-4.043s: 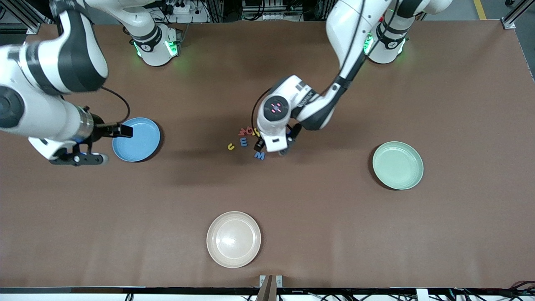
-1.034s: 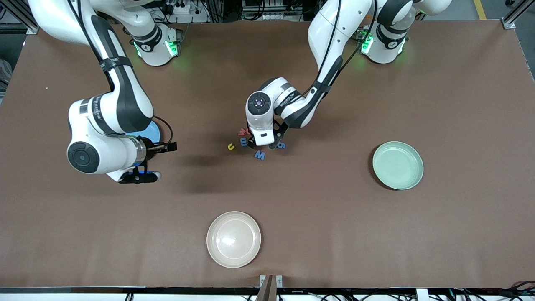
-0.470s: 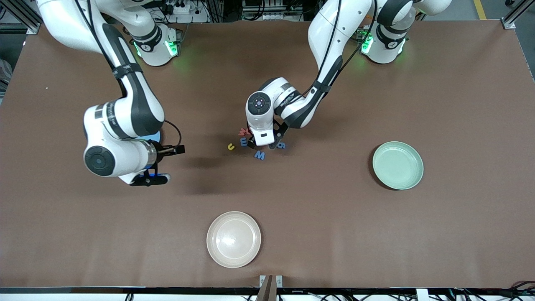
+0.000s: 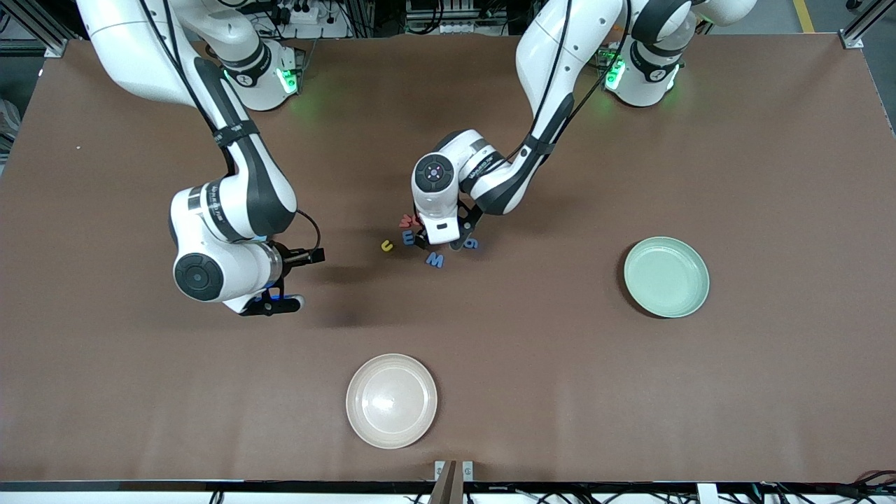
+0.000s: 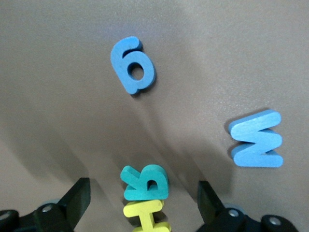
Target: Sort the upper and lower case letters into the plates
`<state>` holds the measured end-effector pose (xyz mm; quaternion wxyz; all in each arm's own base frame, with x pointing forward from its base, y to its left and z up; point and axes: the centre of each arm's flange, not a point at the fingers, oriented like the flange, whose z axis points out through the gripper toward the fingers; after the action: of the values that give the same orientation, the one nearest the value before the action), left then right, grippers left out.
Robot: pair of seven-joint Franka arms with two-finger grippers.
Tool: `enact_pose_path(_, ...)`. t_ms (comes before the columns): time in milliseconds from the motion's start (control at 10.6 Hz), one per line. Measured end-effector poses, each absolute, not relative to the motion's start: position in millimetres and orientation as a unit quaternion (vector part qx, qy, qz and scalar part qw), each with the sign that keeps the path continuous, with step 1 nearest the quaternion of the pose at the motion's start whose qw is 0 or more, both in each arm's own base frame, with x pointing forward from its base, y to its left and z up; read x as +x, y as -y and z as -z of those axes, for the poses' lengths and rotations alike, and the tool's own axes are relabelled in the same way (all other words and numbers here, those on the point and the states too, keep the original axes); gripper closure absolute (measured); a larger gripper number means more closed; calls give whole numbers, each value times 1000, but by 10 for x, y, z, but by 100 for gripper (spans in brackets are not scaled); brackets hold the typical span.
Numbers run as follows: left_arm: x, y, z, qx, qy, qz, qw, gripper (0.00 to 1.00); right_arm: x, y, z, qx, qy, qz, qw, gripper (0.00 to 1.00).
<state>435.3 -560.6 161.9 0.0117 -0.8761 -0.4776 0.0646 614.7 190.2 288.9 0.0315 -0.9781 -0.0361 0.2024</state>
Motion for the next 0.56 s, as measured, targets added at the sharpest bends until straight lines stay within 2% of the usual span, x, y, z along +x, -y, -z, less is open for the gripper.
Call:
enact_pose_path(94,4355,5607,-1618,-876,478,-64,10,6,6148,-1901,-2889,-978,36,-202,31,0)
enact_pose_path(188,4351,5602,-1609,-876,478,-64,10,15,6148,-1901,-2889,-978,36,-202,32,0)
enact_pose_path(564,4342,5598,-1606,-876,477,-64,12,20,6149,-1901,-2889,-978,35,-202,32,0)
